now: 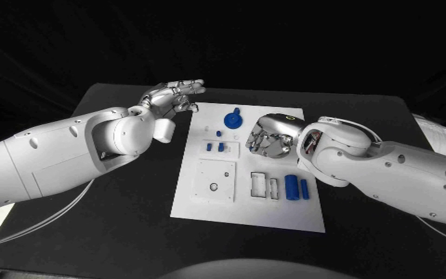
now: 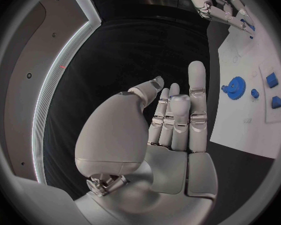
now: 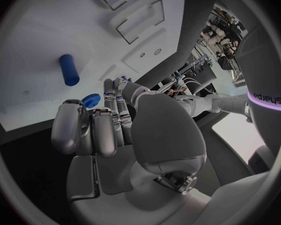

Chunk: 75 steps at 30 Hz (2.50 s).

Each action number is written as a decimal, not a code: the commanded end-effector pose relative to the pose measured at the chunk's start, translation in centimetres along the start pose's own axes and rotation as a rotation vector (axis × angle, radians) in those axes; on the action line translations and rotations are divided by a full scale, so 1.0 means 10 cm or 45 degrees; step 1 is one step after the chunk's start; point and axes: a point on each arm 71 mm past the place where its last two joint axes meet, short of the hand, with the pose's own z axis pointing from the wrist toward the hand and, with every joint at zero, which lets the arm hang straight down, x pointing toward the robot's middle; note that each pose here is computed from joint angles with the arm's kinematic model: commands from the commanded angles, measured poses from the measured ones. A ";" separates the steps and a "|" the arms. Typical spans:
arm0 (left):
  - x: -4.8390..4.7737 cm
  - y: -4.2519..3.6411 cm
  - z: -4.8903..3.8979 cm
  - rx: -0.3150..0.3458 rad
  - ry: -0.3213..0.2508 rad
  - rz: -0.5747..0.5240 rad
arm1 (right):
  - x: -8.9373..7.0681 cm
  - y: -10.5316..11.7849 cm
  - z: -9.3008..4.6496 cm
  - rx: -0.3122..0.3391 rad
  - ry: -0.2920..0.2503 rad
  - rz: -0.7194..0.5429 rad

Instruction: Assemble the parts on the task board

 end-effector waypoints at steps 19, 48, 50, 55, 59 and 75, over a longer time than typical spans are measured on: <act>0.036 -0.002 -0.001 0.004 0.015 0.000 | 0.19 -0.08 0.28 0.040 0.422 1.028; 0.068 0.002 -0.005 0.001 0.015 0.001 | 0.33 -0.03 0.39 0.163 0.607 0.973; 0.071 0.002 -0.006 0.001 0.016 0.001 | 0.34 -0.03 0.39 0.173 0.609 0.957; 0.074 0.002 -0.006 0.001 0.016 0.001 | 0.34 -0.01 0.41 0.184 0.612 0.917; 0.077 0.002 -0.007 0.001 0.017 0.000 | 0.34 0.00 0.42 0.185 0.608 0.888; 0.081 0.002 -0.007 0.001 0.017 0.001 | 0.37 0.07 0.48 0.163 0.633 0.817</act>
